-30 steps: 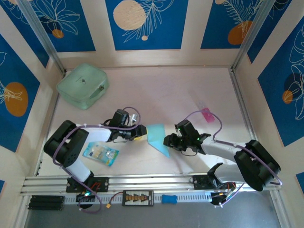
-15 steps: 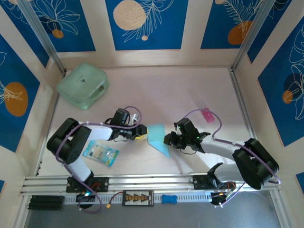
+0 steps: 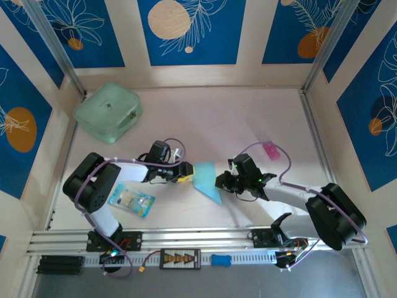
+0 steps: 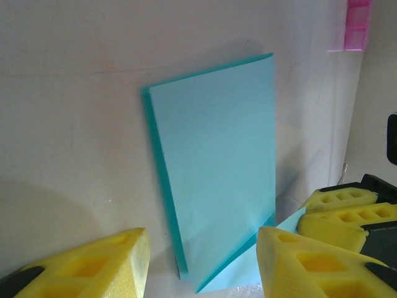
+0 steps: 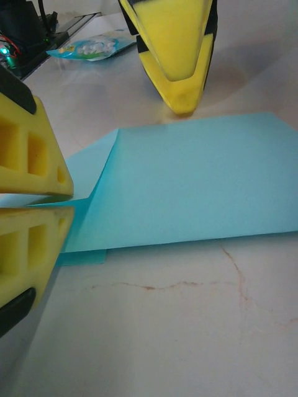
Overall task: Fold a paper plane with a square sheet of paper (pick it up from the middle)
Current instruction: Fourth fold the wing at the center of the table.
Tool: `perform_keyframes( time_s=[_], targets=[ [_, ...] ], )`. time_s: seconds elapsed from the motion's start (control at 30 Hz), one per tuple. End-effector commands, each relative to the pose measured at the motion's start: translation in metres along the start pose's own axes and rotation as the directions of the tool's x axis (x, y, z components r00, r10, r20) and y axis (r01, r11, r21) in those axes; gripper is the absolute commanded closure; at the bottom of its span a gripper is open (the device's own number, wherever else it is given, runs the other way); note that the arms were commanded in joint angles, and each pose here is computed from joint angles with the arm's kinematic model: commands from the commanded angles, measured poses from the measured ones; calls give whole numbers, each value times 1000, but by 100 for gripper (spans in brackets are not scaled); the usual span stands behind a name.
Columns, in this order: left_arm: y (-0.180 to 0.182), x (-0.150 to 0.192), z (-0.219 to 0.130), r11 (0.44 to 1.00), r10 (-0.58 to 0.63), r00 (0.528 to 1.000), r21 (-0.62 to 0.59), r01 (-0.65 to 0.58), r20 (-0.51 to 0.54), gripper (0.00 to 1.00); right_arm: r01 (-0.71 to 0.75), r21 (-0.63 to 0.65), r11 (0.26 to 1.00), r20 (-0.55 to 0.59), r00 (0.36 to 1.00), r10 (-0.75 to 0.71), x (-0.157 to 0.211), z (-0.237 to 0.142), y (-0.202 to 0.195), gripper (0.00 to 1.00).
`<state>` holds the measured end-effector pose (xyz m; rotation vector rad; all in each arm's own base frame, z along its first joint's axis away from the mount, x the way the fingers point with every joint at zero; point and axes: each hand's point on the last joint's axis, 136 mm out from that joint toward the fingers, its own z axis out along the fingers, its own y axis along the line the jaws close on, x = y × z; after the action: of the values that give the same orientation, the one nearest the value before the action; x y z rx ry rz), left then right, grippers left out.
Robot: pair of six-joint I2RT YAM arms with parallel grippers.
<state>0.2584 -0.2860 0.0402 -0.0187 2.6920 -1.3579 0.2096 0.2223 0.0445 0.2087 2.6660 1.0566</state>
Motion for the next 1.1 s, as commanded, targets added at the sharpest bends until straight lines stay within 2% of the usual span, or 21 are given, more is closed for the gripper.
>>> perform_keyframes(
  time_s=[0.0, 0.27, 0.43, 0.77, 0.97, 1.07],
  targets=[
    [-10, -1, 4, 999, 7, 1000, 35, -6, -26, 49, 9, -43, 999, 2, 1000, -9, 2, -4, 3, 86],
    [-16, -1, 10, 998, 3, 999, 65, 0, -45, 49, -11, -62, 998, 11, 1000, 12, 2, -5, -1, 86],
    [-22, -1, 15, 996, 8, 998, 87, -3, -59, 52, -13, -62, 998, 8, 1000, 14, 3, -5, -2, 86],
    [-29, -3, 19, 993, 8, 998, 120, 0, -61, 69, -21, -48, 999, 6, 1000, 21, 4, -5, -6, 84],
    [-28, -5, 19, 993, 2, 999, 116, 4, -50, 83, -17, -29, 999, 0, 1000, 17, 4, -7, -6, 79],
    [-27, -7, 17, 995, 0, 1000, 104, 3, -28, 88, -18, -9, 1000, 0, 1000, 18, 4, -10, -9, 72]
  ],
)
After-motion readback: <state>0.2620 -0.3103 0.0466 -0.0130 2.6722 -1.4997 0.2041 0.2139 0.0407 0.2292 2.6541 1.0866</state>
